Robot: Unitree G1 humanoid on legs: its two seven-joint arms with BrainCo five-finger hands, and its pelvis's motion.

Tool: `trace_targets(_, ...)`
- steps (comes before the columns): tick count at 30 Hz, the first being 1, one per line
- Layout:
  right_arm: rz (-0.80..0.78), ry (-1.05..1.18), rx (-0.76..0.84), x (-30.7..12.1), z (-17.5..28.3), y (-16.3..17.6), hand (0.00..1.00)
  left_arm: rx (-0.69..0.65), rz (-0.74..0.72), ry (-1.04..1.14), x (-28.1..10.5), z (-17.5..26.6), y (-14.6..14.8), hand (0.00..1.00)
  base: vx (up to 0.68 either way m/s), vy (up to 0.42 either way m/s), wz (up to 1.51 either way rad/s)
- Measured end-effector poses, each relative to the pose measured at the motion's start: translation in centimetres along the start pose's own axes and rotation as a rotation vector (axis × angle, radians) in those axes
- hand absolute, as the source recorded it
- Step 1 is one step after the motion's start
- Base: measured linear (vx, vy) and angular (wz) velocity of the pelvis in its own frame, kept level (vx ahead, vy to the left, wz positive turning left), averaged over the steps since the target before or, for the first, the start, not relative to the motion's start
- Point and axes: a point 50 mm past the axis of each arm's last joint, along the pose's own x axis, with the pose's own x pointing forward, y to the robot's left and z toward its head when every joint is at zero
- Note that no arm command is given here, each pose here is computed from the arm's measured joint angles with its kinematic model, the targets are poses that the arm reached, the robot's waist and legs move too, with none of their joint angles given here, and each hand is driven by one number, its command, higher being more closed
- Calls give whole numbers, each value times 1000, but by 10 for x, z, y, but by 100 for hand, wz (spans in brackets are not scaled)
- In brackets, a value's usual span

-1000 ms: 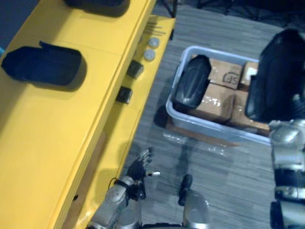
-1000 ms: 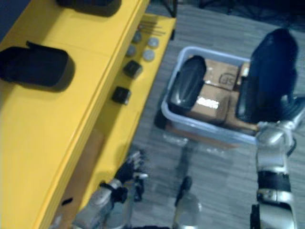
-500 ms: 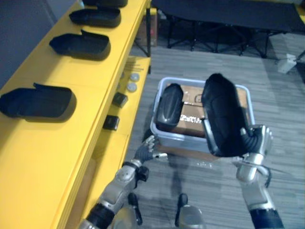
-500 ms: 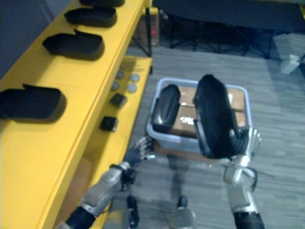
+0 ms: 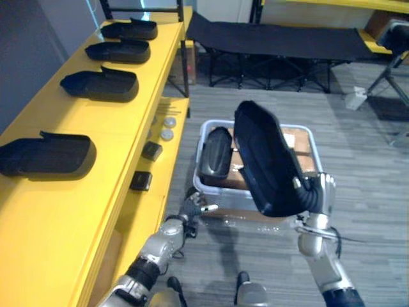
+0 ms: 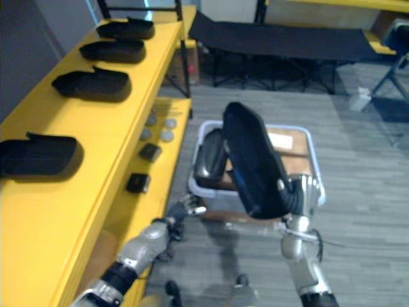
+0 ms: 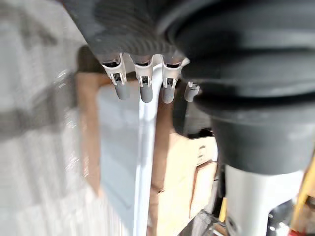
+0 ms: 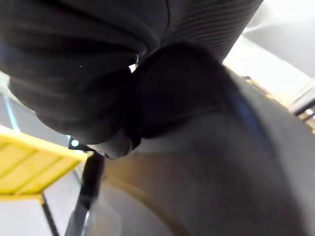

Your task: Walk over and take plastic housings, then place them on the shelf

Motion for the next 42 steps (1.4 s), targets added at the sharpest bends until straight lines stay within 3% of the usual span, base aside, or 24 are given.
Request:
trace_targets(11, 61, -47, 56, -11, 15, 17, 100, -248, -149, 49, 3, -1, -23, 0, 0, 0, 0)
trace_targets(17, 91, -46, 56, -20, 17, 22, 100, -248, -266, -34, -3, 17, -40, 0, -4, 1, 5)
trace_targets(35, 196, -62, 103, -38, 26, 38, 100, -207, -285, -38, -9, 16, -46, 0, 0, 0, 0)
trace_targets(36, 206, -67, 109, -39, 28, 40, 100, -196, -275, -28, -9, 15, -44, 100, 0, 0, 0)
trace_targets(42, 233, -83, 139, -43, 35, 46, 100, -182, -248, -18, -9, 12, -41, 100, 0, 0, 0)
